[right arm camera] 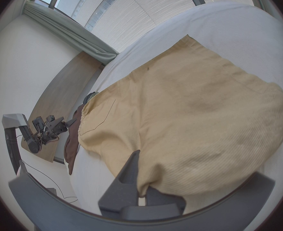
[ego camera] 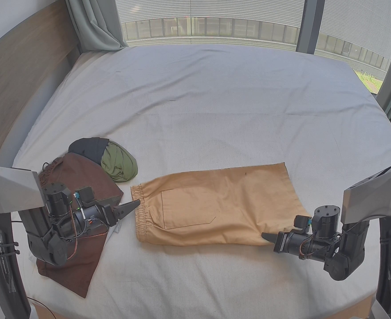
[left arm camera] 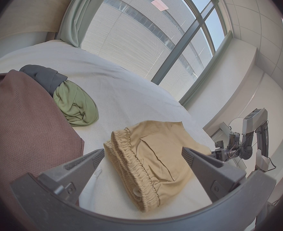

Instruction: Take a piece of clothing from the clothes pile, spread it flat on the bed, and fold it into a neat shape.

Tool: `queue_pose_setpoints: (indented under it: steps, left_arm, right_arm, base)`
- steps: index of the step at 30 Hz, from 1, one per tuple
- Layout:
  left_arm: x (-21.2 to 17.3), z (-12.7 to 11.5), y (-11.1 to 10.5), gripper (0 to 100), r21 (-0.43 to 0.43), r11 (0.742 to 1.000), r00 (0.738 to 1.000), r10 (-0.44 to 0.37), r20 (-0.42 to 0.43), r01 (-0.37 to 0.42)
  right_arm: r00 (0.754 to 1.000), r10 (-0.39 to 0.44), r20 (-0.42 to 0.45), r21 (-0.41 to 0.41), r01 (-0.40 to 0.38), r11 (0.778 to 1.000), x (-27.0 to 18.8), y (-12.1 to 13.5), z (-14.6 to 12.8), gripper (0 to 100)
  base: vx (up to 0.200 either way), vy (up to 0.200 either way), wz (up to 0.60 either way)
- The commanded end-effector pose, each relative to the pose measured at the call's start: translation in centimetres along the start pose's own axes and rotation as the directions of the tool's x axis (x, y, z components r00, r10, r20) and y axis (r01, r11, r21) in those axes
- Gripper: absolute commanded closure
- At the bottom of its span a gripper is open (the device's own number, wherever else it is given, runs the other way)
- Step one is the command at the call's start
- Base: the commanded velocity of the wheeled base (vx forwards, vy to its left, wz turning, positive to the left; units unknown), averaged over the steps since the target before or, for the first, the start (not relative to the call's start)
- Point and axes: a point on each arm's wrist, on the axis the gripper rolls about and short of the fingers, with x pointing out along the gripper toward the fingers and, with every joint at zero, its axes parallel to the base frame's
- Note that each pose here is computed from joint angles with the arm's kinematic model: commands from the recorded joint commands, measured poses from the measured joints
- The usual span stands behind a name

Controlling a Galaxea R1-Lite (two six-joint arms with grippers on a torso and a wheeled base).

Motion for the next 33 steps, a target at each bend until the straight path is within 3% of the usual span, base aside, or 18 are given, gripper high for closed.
queue_pose_setpoints:
  steps: [1,15,16,22,24,26,33]
  left_arm:
    - [0.0,-0.2,0.0,0,-0.005,1.000,1.000,0.001,-0.004,-0.001]
    - [0.1,-0.5,0.1,0,-0.011,1.000,1.000,-0.002,-0.016,0.002]
    - [0.1,-0.5,0.1,0,-0.011,1.000,1.000,-0.003,-0.016,0.003]
    - [0.1,-0.5,0.1,0,-0.012,1.000,1.000,-0.005,-0.018,0.004]
    - [0.1,-0.5,0.0,0,-0.016,1.000,1.000,-0.008,-0.018,0.008]
    - [0.0,-0.5,0.0,0,-0.016,1.000,1.000,-0.011,-0.018,0.010]
    - [0.0,-0.4,-0.2,0,-0.011,1.000,1.000,-0.013,-0.015,0.013]
  right_arm:
    - [1.000,-0.010,-0.014,-0.003,0.010,1.000,-0.9,0.1,-0.2,100]
    - [0.999,-0.016,-0.036,-0.004,0.016,1.000,-0.9,0.0,-0.7,100]
    - [0.999,-0.016,-0.034,-0.004,0.016,1.000,-0.9,0.0,-0.7,0]
    - [0.997,-0.020,-0.081,-0.013,0.019,1.000,-1.9,0.3,-1.6,0]
    - [0.991,-0.013,-0.130,-0.052,0.006,0.999,-2.6,0.2,-2.4,0]
    - [0.986,0.017,-0.164,-0.097,-0.033,0.995,-3.2,0.1,-2.7,0]
    - [0.974,0.089,-0.207,-0.113,-0.114,0.987,-4.8,0.9,-2.8,0]
  base:
    - [0.000,0.000,0.00]
    - [0.000,0.000,0.00]
    - [0.000,0.000,0.00]
    - [0.000,0.000,0.00]
    - [0.000,0.000,0.00]
    - [0.000,0.000,0.00]
    - [0.000,0.000,0.00]
